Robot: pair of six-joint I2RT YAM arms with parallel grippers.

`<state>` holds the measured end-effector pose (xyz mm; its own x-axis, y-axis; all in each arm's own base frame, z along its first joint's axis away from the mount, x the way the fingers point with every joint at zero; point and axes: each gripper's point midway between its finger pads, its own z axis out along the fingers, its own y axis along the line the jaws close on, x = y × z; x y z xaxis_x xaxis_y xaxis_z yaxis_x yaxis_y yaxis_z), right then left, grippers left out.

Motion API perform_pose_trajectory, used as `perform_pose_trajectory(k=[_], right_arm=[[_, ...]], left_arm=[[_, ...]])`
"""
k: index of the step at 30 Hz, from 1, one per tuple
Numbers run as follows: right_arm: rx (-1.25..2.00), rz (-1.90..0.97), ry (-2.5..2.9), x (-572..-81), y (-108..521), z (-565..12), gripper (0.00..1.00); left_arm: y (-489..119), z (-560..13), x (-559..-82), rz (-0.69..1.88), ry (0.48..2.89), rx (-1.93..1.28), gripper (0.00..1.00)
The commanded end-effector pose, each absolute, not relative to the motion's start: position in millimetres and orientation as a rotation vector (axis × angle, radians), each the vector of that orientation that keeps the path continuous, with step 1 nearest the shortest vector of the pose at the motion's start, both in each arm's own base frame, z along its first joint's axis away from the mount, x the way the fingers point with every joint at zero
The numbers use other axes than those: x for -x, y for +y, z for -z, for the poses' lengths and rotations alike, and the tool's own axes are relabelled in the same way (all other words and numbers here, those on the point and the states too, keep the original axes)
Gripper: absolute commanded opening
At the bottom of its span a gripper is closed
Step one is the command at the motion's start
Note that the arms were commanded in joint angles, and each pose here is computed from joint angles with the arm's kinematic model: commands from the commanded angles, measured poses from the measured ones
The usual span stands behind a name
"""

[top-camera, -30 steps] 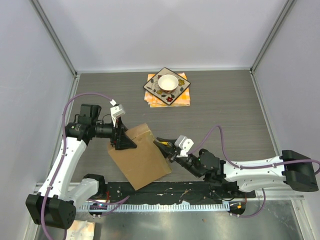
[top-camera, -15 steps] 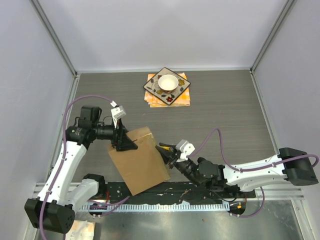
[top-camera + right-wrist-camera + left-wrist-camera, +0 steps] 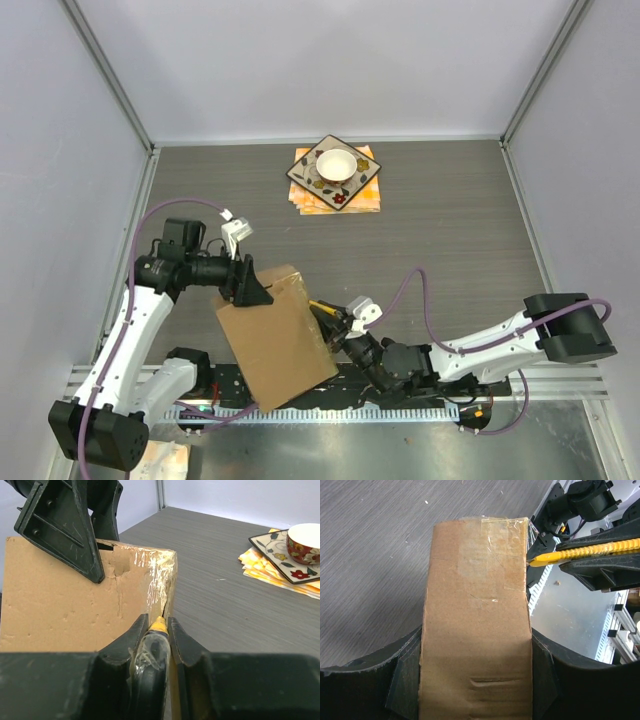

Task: Unpack the express box
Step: Cut the express box at the center of the board.

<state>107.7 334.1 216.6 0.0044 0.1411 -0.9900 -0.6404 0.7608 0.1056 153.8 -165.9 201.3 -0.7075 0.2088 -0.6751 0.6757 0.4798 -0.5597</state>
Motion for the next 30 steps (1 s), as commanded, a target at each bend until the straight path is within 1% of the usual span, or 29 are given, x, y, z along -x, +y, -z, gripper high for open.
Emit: perform_pose_trajectory(k=[1, 6, 11, 20, 24, 26, 27, 28, 29, 30], right_arm=[[0.688, -0.562, 1.518, -69.4, 330.6, -148.9, 0.01], [0.681, -0.603, 1.519, -56.2, 327.1, -152.5, 0.01], [0.670, -0.671, 1.492, -38.1, 325.6, -171.2, 0.01], [0.589, -0.771, 1.482, -36.5, 312.2, -194.6, 0.01], [0.582, -0.773, 1.460, -38.2, 310.5, -204.9, 0.01], [0.584, -0.730, 1.464, -42.0, 306.6, -203.8, 0.01], [0.573, -0.726, 1.473, -43.5, 304.5, -205.3, 0.01], [0.595, -0.684, 1.481, -45.7, 301.4, -199.4, 0.01], [0.566, -0.642, 1.492, -51.9, 294.8, -197.7, 0.01], [0.567, -0.622, 1.492, -54.5, 290.9, -193.3, 0.01]], left_arm=[[-138.4, -227.6, -223.1, 0.779, 2.055, -0.655, 0.00], [-132.0, -232.3, -226.7, 0.716, 2.051, -0.654, 0.00], [-132.6, -232.2, -228.8, 0.715, 2.039, -0.648, 0.00], [-135.4, -247.2, -229.7, 0.725, 2.007, -0.672, 0.00], [-139.8, -254.0, -212.5, 0.761, 1.980, -0.773, 0.00], [-141.1, -263.4, -201.9, 0.733, 1.886, -0.922, 0.00], [-139.1, -259.1, -188.7, 0.735, 1.897, -0.978, 0.00], [-136.3, -261.1, -184.7, 0.673, 1.821, -1.099, 0.00], [-135.4, -266.4, -180.9, 0.658, 1.797, -1.145, 0.00], [-133.4, -259.4, -166.3, 0.683, 1.828, -1.201, 0.00]])
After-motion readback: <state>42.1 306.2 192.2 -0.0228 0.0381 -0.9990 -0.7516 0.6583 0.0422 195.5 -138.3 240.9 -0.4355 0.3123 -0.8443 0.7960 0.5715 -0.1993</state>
